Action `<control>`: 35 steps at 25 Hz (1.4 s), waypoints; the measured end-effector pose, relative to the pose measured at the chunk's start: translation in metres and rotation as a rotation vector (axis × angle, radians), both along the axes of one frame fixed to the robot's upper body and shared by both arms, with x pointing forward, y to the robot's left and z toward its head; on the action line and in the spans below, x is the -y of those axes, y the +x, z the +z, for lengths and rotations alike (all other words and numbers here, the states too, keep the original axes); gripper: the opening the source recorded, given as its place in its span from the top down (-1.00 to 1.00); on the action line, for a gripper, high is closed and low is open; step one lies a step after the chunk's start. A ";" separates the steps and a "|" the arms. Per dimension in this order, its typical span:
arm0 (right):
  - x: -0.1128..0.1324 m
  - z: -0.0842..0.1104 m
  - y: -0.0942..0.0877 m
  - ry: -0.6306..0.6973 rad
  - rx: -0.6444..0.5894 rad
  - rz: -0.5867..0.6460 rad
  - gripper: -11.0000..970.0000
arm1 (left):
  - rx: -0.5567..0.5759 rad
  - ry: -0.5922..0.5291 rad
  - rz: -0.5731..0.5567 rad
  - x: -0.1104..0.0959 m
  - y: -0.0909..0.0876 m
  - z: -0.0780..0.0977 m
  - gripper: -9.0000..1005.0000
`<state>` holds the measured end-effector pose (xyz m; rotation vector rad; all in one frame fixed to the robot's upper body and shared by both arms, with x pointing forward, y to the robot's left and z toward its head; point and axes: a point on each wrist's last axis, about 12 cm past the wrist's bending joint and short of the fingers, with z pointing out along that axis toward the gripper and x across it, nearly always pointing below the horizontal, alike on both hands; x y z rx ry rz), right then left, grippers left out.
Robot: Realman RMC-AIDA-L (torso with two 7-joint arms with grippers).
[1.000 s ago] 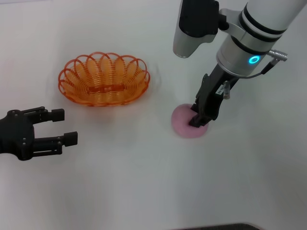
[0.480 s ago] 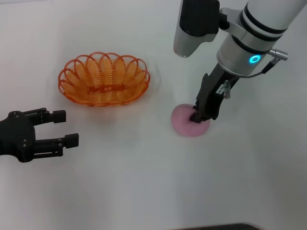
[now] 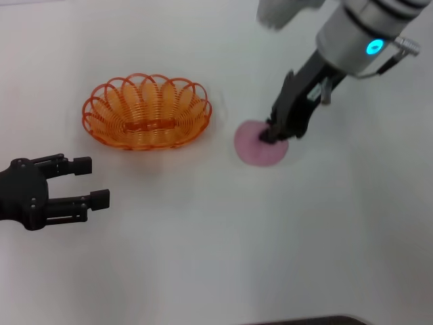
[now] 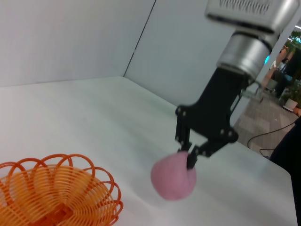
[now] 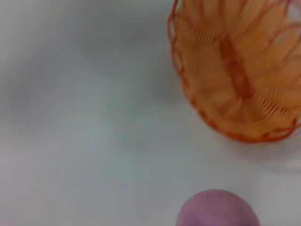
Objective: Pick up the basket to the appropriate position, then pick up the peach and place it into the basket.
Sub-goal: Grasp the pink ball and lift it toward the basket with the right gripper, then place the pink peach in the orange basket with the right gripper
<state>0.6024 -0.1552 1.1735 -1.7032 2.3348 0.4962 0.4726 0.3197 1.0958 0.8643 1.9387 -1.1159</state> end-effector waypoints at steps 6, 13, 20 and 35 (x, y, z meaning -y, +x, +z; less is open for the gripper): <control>0.003 0.039 0.006 0.075 0.096 -0.010 0.72 | -0.007 -0.001 -0.003 0.000 -0.001 0.000 -0.65; -0.017 0.060 0.012 0.129 0.162 0.017 0.72 | -0.019 0.002 -0.013 0.000 0.000 0.002 -0.65; -0.042 0.053 0.018 0.160 0.218 -0.001 0.72 | -0.015 0.002 -0.020 0.000 0.002 0.004 -0.65; -0.071 0.004 0.026 0.178 0.223 -0.007 0.71 | -0.023 -0.004 -0.029 0.003 0.004 0.005 -0.65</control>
